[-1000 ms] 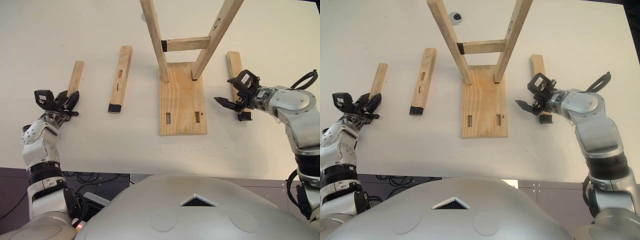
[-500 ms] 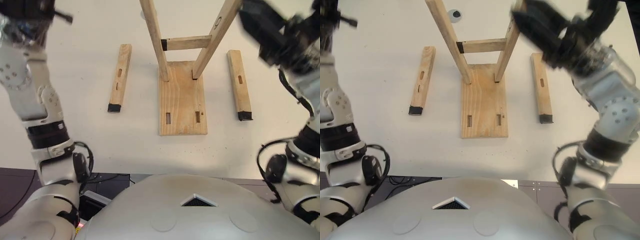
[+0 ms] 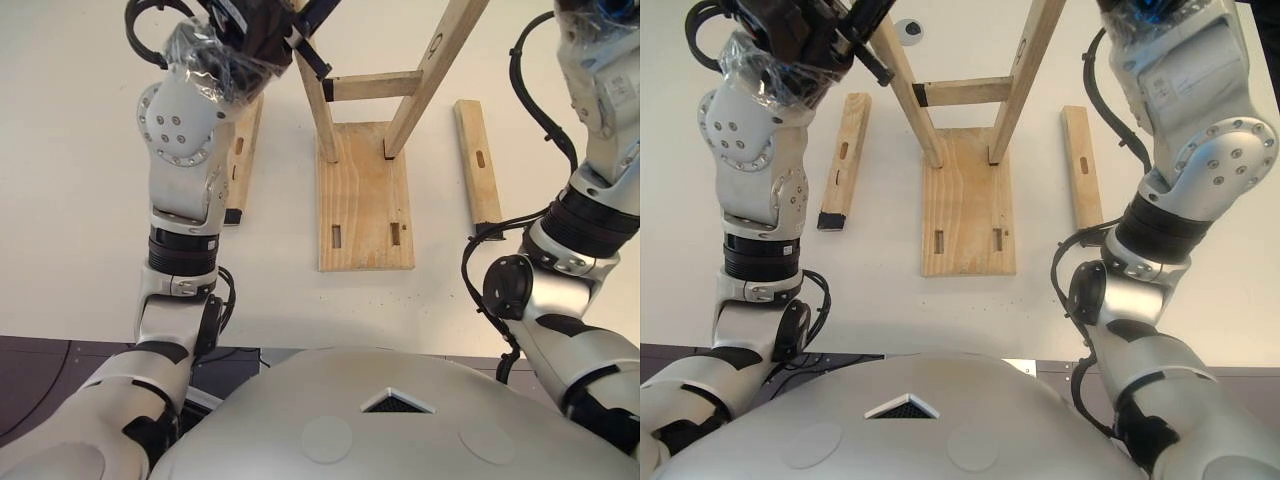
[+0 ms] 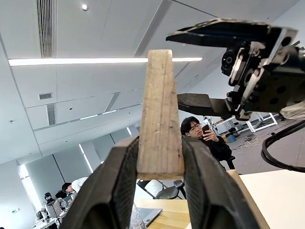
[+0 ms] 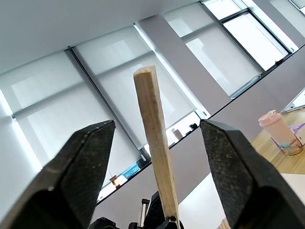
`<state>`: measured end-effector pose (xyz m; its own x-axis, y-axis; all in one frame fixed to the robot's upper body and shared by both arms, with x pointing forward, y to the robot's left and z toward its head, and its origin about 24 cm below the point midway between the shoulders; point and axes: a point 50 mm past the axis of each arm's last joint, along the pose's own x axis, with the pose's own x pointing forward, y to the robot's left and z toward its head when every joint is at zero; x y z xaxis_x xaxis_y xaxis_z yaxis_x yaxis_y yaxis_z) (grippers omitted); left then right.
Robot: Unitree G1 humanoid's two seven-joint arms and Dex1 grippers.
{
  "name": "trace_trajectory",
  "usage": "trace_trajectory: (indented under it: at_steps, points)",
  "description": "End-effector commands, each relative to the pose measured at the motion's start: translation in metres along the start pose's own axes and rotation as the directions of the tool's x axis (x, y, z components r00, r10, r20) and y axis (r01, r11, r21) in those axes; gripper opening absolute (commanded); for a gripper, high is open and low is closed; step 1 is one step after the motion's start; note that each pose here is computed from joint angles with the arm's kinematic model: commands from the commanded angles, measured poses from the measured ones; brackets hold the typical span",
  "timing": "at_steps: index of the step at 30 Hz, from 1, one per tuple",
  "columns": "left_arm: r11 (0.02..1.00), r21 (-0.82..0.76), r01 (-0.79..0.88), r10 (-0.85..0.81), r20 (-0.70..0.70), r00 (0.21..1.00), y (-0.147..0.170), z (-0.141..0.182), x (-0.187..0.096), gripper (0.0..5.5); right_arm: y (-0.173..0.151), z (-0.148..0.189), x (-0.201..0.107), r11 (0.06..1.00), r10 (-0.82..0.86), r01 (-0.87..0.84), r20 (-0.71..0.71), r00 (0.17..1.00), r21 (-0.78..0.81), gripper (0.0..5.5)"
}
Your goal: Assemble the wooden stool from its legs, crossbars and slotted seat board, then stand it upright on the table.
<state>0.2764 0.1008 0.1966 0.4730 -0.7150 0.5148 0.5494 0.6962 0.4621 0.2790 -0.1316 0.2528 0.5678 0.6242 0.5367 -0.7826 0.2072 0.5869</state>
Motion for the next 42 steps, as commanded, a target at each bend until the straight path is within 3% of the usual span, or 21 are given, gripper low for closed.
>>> trace_trajectory:
  at_steps: [1, 9, 15, 16, 19, 22, 26, 29, 33, 42]
  points:
    - [1.0, -0.001, 0.031, -0.031, -0.033, 0.999, -0.007, -0.007, -0.005, 1.25, 0.007, -0.002, 0.009, 0.999, 0.037, -0.037, -0.002, 0.999, 0.035, 2.5]
    - [0.999, -0.015, 0.045, -0.046, -0.037, 0.998, -0.013, -0.008, -0.007, 1.25, 0.006, -0.003, 0.01, 0.999, 0.027, -0.026, -0.014, 1.0, 0.018, 0.91]
    - [0.999, -0.035, 0.039, -0.04, -0.025, 0.999, -0.013, -0.005, -0.006, 1.25, 0.001, -0.008, 0.006, 1.0, -0.011, 0.011, -0.052, 0.999, -0.007, 0.5]
    - [0.998, -0.055, 0.037, -0.039, -0.037, 0.999, -0.013, -0.007, -0.007, 1.61, -0.001, -0.007, 0.005, 1.0, -0.024, 0.024, -0.049, 0.999, -0.014, 0.45]
    - [0.992, -0.12, 0.035, -0.051, -0.126, 0.991, -0.017, -0.018, -0.014, 2.03, -0.011, 0.007, -0.006, 0.994, -0.099, 0.099, 0.007, 0.995, -0.049, 0.39]
    - [0.989, -0.15, -0.011, -0.019, -0.194, 0.981, -0.018, -0.025, -0.025, 2.5, -0.025, 0.04, -0.035, 0.967, -0.214, 0.23, 0.139, 0.967, -0.106, 0.39]
    - [0.934, -0.048, -0.354, 0.338, -0.205, 0.919, 0.017, -0.016, -0.052, 2.83, -0.047, 0.074, -0.106, 0.824, -0.43, 0.511, 0.319, 0.845, -0.245, 0.39]
    - [0.796, 0.056, -0.602, 0.601, -0.18, 0.778, 0.051, -0.001, -0.086, 2.83, -0.062, 0.055, -0.141, 0.646, -0.563, 0.624, 0.278, 0.778, -0.44, 0.39]
    - [0.644, 0.012, -0.765, 0.743, -0.247, 0.622, 0.071, -0.006, -0.118, 2.83, -0.076, 0.016, -0.161, 0.512, -0.652, 0.637, 0.221, 0.725, -0.577, 0.39]
    - [0.616, -0.027, -0.788, 0.741, -0.319, 0.591, 0.061, -0.019, -0.121, 2.83, -0.101, -0.029, -0.188, 0.478, -0.744, 0.681, 0.157, 0.65, -0.554, 0.39]
